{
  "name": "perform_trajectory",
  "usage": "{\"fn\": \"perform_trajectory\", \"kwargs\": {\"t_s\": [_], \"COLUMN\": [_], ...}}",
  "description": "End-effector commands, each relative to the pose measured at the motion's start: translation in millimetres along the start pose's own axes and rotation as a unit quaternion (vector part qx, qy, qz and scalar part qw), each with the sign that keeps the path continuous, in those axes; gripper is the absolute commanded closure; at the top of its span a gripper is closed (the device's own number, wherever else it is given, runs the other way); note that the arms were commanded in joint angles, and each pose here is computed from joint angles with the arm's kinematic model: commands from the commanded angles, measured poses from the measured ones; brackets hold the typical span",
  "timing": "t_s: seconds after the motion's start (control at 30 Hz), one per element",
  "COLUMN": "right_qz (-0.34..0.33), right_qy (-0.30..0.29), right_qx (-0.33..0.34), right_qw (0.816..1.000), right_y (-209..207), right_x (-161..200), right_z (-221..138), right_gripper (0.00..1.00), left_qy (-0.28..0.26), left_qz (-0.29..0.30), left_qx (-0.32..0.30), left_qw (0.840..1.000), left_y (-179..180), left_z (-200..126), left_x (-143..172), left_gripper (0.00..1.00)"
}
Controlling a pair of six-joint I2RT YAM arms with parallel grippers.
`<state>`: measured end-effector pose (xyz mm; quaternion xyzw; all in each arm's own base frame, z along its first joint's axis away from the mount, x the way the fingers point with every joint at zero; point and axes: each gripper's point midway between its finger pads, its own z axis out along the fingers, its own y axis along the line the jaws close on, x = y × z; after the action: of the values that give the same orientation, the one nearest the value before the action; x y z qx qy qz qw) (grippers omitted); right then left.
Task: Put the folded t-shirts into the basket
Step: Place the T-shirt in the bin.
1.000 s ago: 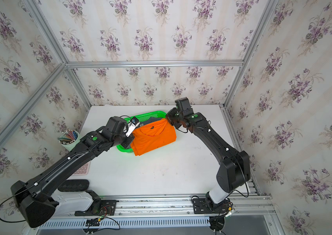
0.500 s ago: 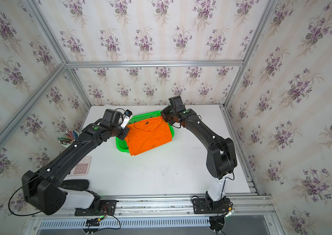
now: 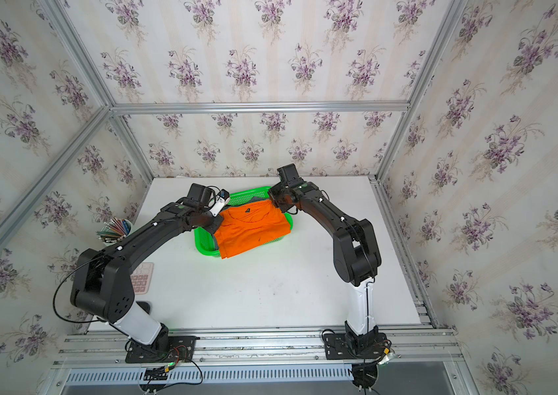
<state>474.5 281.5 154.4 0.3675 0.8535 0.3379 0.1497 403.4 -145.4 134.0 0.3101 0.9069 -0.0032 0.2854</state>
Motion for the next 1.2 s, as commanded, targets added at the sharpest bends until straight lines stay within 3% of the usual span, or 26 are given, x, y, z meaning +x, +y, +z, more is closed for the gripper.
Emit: {"fn": "perform_trajectory", "kwargs": {"t_s": [0.0,0.53,0.6,0.63,0.7,0.77,0.8,0.83,0.87,1.0,1.17], "right_qz": [0.011,0.043,0.041,0.037,0.025,0.011,0.002,-0.006,-0.014,-0.04,-0.128], "right_qy": [-0.015,0.0,-0.005,-0.007,-0.015,-0.021,-0.024,-0.028,-0.034,-0.074,-0.109], "right_qx": [-0.011,-0.033,-0.037,-0.042,-0.054,-0.07,-0.078,-0.085,-0.086,-0.079,-0.097], "right_qw": [1.0,0.999,0.998,0.998,0.998,0.997,0.997,0.996,0.996,0.993,0.981], "right_y": [5,14,16,20,27,36,41,46,48,52,63], "right_x": [-7,-8,-9,-10,-13,-15,-17,-18,-20,-33,-42], "right_z": [6,31,30,28,23,17,13,7,3,-25,-68], "right_gripper": [1.0,1.0,0.97,0.88,0.54,0.28,0.2,0.13,0.07,0.02,0.01], "left_qy": [0.003,0.031,0.027,0.023,0.012,0.0,-0.007,-0.012,-0.017,-0.043,-0.117], "left_qz": [0.017,0.054,0.044,0.037,0.02,0.004,-0.001,-0.005,-0.009,-0.041,-0.087], "left_qx": [-0.014,-0.028,-0.043,-0.046,-0.054,-0.067,-0.075,-0.09,-0.105,-0.19,-0.209], "left_qw": [1.0,0.998,0.998,0.998,0.998,0.998,0.997,0.996,0.994,0.98,0.967], "left_y": [10,26,32,34,40,47,51,57,63,92,97], "left_z": [7,25,26,24,19,11,6,0,-6,-49,-116], "left_x": [-5,-7,-4,-3,-4,-6,-8,-10,-13,-22,-28], "left_gripper": [1.0,1.0,0.93,0.88,0.72,0.63,0.53,0.35,0.26,0.23,0.23]}}
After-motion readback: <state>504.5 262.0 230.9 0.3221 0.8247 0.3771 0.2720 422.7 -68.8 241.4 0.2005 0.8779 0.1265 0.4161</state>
